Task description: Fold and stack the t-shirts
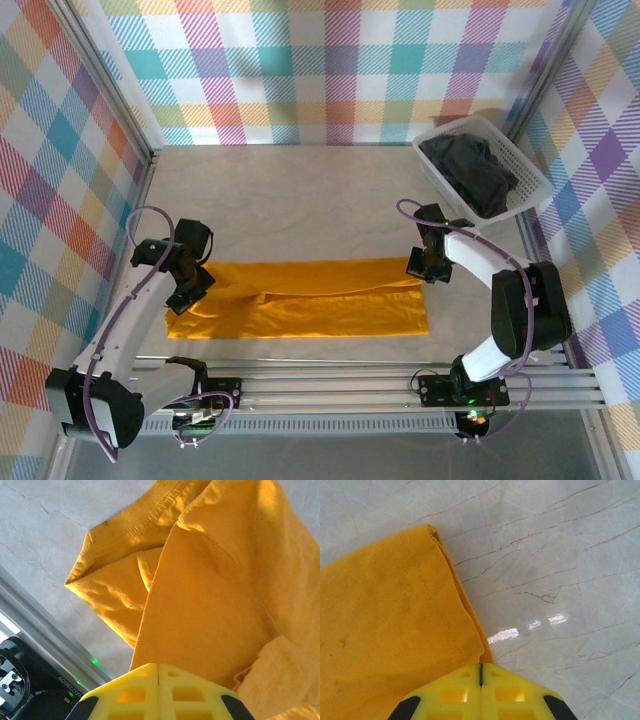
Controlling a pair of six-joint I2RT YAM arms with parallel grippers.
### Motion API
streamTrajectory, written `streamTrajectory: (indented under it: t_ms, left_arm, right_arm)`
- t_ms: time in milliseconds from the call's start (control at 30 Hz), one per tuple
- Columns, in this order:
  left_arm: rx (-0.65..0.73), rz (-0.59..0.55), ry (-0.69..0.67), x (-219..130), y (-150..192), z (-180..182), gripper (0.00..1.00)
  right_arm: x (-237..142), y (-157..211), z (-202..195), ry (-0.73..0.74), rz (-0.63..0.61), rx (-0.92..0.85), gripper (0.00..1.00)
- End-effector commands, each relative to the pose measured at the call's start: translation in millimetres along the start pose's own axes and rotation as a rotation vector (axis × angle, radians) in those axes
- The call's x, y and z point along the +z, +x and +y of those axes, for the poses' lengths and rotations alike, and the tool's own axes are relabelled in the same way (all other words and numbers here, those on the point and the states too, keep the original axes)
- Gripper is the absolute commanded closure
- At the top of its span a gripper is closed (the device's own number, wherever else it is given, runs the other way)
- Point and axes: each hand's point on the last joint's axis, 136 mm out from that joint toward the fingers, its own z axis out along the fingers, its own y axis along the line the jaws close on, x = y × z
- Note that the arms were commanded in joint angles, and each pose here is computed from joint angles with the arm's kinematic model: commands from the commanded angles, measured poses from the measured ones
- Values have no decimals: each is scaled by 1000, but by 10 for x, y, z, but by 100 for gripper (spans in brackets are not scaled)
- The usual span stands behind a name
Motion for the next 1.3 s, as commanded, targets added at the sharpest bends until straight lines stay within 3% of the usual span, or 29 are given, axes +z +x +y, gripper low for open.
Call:
streamTrajectory:
  t_ms: [0,167,467,767,1000,1200,1267]
  left_arm:
    - [18,30,-40,82,99,51,100]
    - [39,43,-63,201,129,-8,100]
    - [76,45,-91,320,188,-98,100]
    - [96,40,-135,345,215,-55,100]
    - [106,42,-156,350,232,-3,100]
    - [111,49,-162,348,249,13,100]
    - [117,60,-166,352,271,29,100]
  right_arm:
    - [-10,88,-26,9,26,15,100]
    - [0,198,-40,0,51,38,98]
    - [-64,209,-93,22,45,53,73]
    - [-188,61,2,-12,-5,53,69]
    - [-135,71,142,-68,35,63,71]
    - [-9,391,129,-92,151,73,95]
    - [57,537,53,-73,192,84,98]
